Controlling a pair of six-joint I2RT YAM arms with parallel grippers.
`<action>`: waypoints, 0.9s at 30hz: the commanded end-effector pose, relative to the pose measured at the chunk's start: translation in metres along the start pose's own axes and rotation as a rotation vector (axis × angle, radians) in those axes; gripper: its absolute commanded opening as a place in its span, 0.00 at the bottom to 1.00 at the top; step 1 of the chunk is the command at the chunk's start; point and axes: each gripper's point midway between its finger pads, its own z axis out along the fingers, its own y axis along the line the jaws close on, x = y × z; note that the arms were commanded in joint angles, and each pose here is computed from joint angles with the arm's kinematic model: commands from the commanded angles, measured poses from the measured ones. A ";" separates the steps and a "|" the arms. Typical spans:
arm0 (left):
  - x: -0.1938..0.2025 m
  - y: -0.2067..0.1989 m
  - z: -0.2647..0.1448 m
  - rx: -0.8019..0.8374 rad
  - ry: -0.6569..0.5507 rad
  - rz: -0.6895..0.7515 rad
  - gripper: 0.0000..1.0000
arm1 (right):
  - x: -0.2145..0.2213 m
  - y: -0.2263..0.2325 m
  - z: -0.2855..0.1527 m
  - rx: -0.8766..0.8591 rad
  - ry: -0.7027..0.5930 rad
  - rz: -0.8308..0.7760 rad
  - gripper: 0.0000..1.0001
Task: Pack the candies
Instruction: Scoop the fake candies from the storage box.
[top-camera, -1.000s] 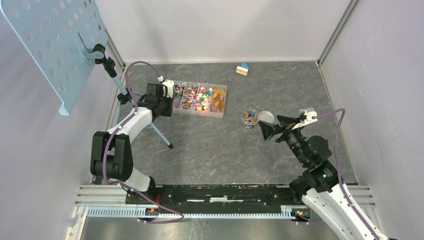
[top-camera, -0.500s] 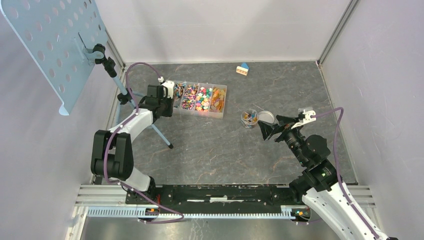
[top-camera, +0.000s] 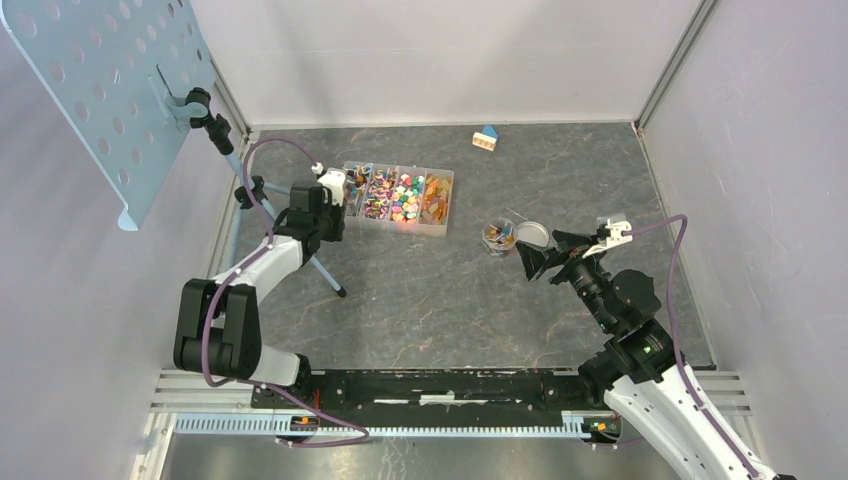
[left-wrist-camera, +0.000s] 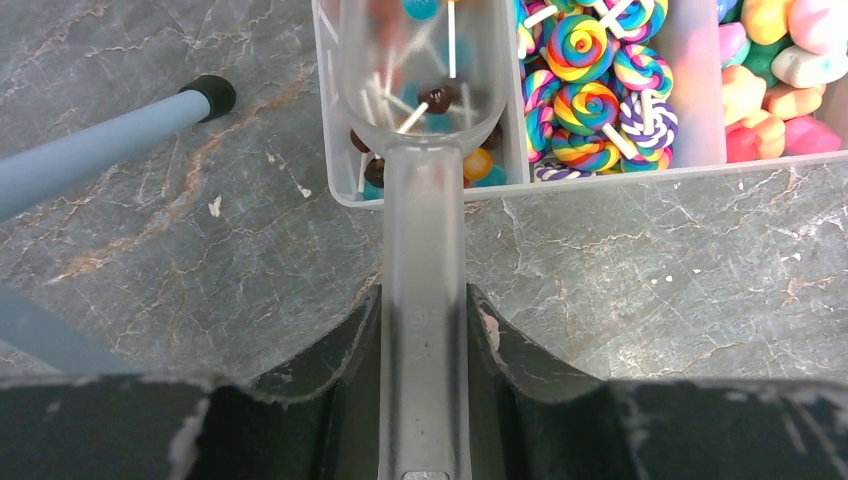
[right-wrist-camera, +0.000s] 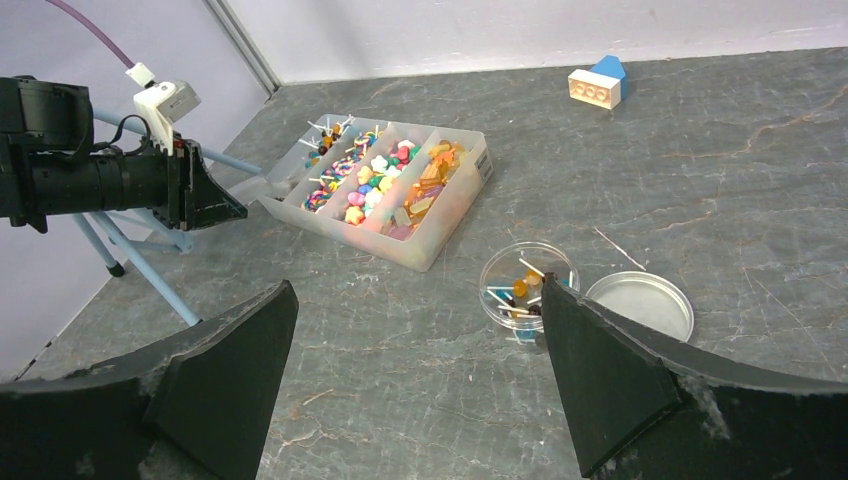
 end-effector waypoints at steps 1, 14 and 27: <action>-0.035 0.005 -0.011 -0.028 -0.154 0.024 0.02 | -0.018 0.006 -0.001 -0.024 -0.061 0.003 0.98; -0.038 0.004 -0.020 -0.025 -0.188 0.025 0.02 | -0.018 0.006 -0.003 -0.024 -0.061 0.009 0.98; -0.037 0.005 -0.034 -0.038 -0.206 0.019 0.02 | -0.025 0.009 -0.006 -0.031 -0.074 0.015 0.98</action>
